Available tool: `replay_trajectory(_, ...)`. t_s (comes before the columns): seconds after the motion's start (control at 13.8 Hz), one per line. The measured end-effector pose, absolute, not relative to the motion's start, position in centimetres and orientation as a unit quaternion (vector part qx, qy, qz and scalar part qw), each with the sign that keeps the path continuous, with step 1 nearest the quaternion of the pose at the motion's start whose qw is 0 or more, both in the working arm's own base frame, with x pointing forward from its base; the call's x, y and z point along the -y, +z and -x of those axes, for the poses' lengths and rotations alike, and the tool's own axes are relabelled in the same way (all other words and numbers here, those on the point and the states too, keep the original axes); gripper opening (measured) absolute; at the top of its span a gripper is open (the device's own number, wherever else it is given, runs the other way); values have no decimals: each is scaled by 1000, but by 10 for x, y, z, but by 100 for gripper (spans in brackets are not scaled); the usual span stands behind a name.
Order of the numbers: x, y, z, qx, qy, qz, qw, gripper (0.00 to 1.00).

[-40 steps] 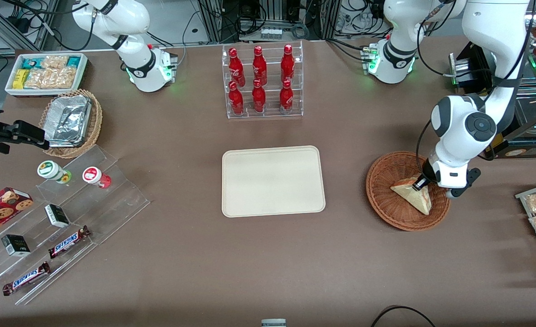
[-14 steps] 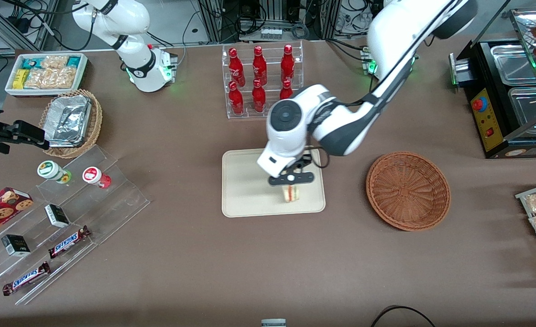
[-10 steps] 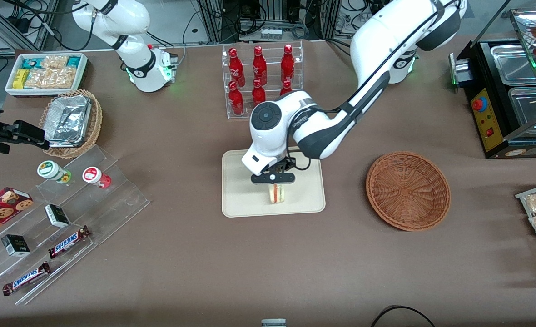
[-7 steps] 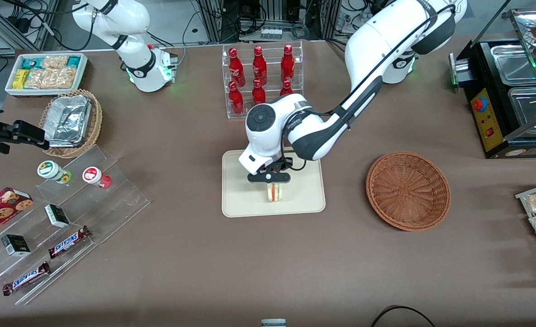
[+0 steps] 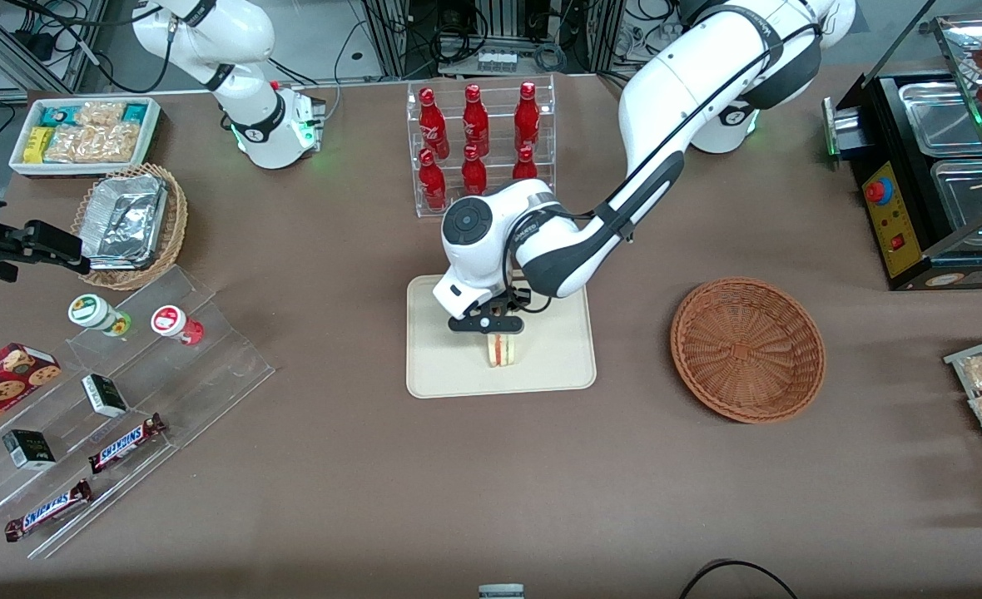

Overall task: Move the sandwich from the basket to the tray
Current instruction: 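Lower the sandwich onto the cream tray and open the left gripper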

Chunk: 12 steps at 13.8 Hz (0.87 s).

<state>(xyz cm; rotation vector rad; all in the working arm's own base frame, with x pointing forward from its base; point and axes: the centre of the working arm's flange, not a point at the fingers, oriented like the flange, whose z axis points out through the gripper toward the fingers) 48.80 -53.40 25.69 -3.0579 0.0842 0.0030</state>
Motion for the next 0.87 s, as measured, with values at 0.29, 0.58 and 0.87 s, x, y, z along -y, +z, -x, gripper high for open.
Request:
replay_trajectory(0.29,534,264,-494,-27,-11,999,39,71)
replay_trajectory(0.58,529,310,-508,-11,-32,999,40,100)
replay_trajectory(0.87,492,392,-536,47,-38,998,31,100)
